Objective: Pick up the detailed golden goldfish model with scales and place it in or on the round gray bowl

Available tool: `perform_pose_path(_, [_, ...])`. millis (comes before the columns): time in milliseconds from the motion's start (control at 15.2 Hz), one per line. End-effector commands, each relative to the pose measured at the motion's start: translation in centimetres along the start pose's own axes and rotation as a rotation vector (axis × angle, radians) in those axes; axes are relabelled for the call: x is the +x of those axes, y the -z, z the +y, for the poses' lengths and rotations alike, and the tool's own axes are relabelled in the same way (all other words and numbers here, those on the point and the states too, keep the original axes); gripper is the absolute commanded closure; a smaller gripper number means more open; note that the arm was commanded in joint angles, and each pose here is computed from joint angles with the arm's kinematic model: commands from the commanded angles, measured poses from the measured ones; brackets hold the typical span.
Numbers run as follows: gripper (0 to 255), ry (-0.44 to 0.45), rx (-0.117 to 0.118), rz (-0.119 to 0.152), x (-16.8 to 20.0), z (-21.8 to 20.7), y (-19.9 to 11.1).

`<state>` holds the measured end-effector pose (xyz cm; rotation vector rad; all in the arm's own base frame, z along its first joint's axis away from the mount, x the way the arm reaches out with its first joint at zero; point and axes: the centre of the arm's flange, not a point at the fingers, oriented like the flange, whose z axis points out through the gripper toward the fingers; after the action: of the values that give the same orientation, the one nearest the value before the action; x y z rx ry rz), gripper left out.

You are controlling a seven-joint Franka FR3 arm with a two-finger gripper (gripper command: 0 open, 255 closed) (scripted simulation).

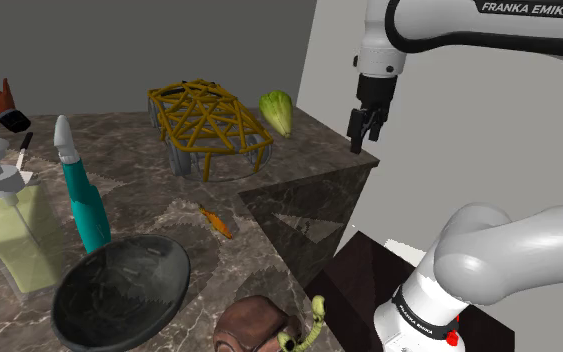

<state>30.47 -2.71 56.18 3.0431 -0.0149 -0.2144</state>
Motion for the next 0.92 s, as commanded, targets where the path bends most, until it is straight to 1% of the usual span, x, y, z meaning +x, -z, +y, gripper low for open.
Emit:
perform_pose_path(0, [0,0.000,0.000,0.000,0.0,0.0,0.0])
perform_pose_path(858, [0,0.015,-0.034,-0.002,6.8,-16.0,-3.2])
